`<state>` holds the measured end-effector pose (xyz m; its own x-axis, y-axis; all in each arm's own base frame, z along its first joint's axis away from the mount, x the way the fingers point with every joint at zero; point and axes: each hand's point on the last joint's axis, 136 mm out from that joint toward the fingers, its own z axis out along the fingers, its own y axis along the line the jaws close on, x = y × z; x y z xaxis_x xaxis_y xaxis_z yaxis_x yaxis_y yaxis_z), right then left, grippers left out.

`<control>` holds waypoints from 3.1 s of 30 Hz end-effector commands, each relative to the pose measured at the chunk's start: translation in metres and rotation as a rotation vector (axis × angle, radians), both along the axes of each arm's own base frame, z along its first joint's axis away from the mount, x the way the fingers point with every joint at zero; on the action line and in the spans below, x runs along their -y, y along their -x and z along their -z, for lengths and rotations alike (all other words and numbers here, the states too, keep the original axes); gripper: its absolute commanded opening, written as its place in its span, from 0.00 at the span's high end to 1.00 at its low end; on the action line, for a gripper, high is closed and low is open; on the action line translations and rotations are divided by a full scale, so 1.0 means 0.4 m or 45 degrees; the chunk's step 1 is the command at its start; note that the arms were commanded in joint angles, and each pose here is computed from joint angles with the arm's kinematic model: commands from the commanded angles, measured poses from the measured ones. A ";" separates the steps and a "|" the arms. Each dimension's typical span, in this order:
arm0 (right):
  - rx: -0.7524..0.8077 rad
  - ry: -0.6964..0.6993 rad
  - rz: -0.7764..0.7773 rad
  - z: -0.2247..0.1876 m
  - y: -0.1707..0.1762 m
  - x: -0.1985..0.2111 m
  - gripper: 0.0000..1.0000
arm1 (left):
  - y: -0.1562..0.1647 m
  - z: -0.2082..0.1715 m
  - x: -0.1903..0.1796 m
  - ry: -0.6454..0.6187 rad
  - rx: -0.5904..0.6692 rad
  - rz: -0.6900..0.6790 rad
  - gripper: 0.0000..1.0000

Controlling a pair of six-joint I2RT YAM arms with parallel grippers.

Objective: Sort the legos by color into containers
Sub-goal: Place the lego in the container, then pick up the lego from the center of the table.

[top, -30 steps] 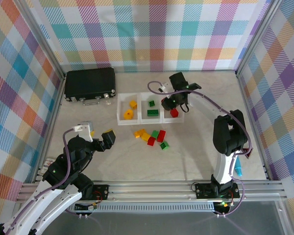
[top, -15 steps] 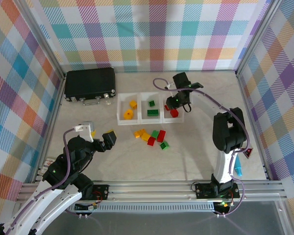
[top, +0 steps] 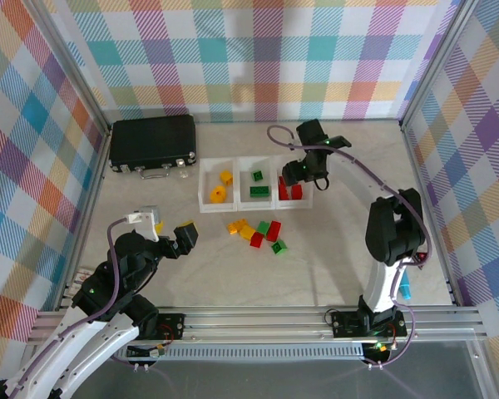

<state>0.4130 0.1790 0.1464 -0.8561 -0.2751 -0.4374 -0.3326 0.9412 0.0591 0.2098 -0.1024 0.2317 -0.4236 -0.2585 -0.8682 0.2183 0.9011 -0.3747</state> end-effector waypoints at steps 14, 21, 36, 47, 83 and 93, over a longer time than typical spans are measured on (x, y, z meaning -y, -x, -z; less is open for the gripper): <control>-0.282 -0.140 0.265 0.039 0.347 -0.065 0.34 | 0.004 -0.019 -0.001 0.020 0.022 0.005 0.00; -0.358 0.000 0.225 0.122 0.433 -0.076 0.31 | 0.004 -0.016 -0.002 0.019 0.015 0.002 0.00; -0.339 -0.241 0.930 0.199 0.506 -0.126 0.22 | 0.014 -0.006 -0.008 0.032 0.002 0.000 0.00; -0.253 -0.316 1.162 0.214 0.483 -0.104 0.22 | 0.020 -0.001 -0.012 0.042 0.018 0.001 0.00; -0.231 -0.093 1.176 0.301 0.481 -0.107 0.34 | 0.024 0.010 -0.016 0.033 0.005 -0.005 0.00; -0.237 -0.056 1.118 0.320 0.485 -0.109 0.48 | 0.024 0.011 -0.016 0.034 0.004 -0.004 0.00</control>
<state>0.2206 0.2230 0.0186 -0.7915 0.5574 -0.2508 0.5490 0.8287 0.1090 0.2019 -0.0968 0.2326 -0.4096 -0.2812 -0.8678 0.2214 0.8922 -0.3936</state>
